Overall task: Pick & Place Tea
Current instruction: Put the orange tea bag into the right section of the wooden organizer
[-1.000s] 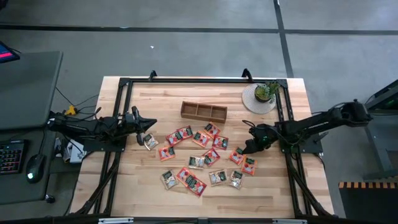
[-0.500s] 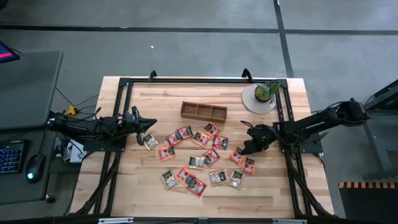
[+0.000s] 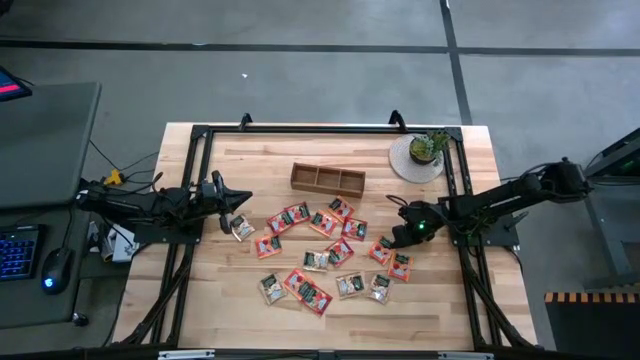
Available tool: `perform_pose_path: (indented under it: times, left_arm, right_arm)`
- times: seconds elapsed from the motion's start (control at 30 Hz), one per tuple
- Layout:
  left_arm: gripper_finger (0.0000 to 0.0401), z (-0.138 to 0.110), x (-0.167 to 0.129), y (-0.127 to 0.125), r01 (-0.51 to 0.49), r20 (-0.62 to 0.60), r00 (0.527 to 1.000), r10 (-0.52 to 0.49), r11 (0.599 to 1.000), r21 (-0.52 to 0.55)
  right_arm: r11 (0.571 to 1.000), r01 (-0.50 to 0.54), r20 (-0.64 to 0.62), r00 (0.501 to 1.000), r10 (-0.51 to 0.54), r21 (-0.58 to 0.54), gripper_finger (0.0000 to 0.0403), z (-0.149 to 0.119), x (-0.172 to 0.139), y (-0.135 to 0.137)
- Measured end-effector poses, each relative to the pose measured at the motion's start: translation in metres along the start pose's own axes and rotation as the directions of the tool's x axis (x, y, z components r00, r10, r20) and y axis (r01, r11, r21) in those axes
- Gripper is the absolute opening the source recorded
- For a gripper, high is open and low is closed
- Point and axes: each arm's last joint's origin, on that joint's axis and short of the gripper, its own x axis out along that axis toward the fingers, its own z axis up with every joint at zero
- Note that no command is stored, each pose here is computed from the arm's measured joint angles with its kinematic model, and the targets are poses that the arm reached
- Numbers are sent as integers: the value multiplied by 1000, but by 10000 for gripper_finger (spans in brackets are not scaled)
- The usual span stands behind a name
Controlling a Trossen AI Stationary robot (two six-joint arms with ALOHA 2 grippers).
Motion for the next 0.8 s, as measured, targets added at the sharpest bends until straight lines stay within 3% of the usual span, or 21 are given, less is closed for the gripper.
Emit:
perform_pose_path:
  times: [0.23, 0.47, 0.63, 0.8]
  left_arm:
    - [0, 0, 0, 0, 0, 0, 1000, 0, 1000, 0]
    - [0, 0, 0, 0, 0, 0, 1000, 0, 1000, 0]
    - [0, 0, 0, 0, 0, 0, 1000, 0, 1000, 0]
    - [0, 0, 0, 0, 0, 0, 1000, 0, 1000, 0]
  right_arm:
    - [1000, 5, 17, 1000, -5, 9, 5, 0, 0, 0]
    - [1000, -14, 77, 997, 14, -5, 2, 4, -1, 9]
    - [997, -21, 118, 993, 29, -68, 1, 10, -5, 31]
    - [986, 42, 147, 989, -18, -161, 1, 15, -16, 63]
